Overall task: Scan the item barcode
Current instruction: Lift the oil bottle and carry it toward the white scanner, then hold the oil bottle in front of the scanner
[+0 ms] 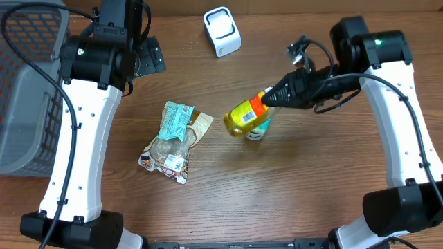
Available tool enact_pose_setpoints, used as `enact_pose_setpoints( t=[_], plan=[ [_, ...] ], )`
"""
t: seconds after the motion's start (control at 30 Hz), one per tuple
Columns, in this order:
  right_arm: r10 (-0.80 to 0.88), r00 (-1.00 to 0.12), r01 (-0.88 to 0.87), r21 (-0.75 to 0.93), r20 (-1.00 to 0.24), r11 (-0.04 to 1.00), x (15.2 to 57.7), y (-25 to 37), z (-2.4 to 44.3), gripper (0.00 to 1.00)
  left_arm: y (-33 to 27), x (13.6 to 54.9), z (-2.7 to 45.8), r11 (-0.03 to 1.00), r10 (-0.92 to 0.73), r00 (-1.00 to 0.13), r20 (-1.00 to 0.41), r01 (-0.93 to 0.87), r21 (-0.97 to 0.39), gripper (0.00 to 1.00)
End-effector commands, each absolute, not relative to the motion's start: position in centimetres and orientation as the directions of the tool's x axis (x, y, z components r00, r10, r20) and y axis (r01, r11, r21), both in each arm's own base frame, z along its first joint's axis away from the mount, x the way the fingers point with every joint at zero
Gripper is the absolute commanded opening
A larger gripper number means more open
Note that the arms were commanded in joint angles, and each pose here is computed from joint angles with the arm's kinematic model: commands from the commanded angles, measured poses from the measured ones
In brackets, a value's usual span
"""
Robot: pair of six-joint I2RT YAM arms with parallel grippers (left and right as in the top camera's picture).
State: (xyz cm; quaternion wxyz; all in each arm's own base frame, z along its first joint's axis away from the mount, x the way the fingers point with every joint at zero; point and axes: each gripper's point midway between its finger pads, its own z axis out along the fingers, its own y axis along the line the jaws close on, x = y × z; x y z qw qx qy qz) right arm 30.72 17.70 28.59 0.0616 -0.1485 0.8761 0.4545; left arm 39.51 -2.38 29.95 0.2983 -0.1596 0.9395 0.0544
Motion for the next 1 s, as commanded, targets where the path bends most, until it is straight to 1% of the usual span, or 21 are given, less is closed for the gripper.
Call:
enact_pose_setpoints(
  t=[0.0, 0.07, 0.17, 0.37, 0.53, 0.67, 0.8, 0.9, 0.97],
  plan=[
    [-0.123, -0.930, -0.341, 0.693, -0.345, 0.634, 32.8, 16.7, 31.1, 0.04, -2.1, 39.2, 31.6, 0.945, -0.256, -0.747, -0.613, -0.327, 0.004, 1.00],
    [-0.086, -0.913, -0.350, 0.659, -0.398, 0.666, 34.5, 16.4, 31.7, 0.04, -2.1, 39.2, 31.5, 0.945, -0.256, -0.748, -0.613, -0.327, 0.005, 0.99],
    [-0.023, -0.880, -0.326, 0.570, -0.474, 0.754, 37.4, 15.0, 32.1, 0.04, -2.1, 39.3, 31.5, 0.945, -0.256, -0.747, -0.613, -0.327, 0.004, 1.00],
    [-0.034, -0.775, -0.392, 0.438, -0.631, 0.809, 40.0, 15.2, 34.7, 0.04, -2.1, 39.2, 31.5, 0.945, -0.256, -0.748, -0.613, -0.327, 0.004, 1.00],
    [-0.063, -0.673, -0.400, 0.291, -0.737, 0.869, 41.6, 15.7, 37.2, 0.04, -2.1, 39.3, 31.5, 0.945, -0.256, -0.747, -0.613, -0.327, 0.004, 1.00],
    [-0.140, -0.549, -0.440, 0.143, -0.824, 0.887, 42.8, 17.0, 39.1, 0.04, -2.1, 39.2, 31.6, 0.945, -0.256, -0.747, -0.613, -0.327, 0.004, 1.00],
    [-0.264, -0.410, -0.469, -0.046, -0.873, 0.882, 43.8, 18.5, 40.6, 0.04, -2.1, 39.2, 31.6, 0.945, -0.256, -0.747, -0.613, -0.327, 0.004, 1.00],
    [-0.380, -0.299, -0.497, -0.198, -0.875, 0.845, 44.2, 19.9, 41.5, 0.04, -2.1, 39.3, 31.6, 0.945, -0.256, -0.747, -0.613, -0.327, 0.004, 1.00],
    [-0.455, -0.229, -0.523, -0.285, -0.860, 0.803, 44.4, 21.1, 41.7, 0.04, -2.1, 39.2, 31.5, 0.945, -0.256, -0.748, -0.613, -0.327, 0.004, 0.99]
  ],
)
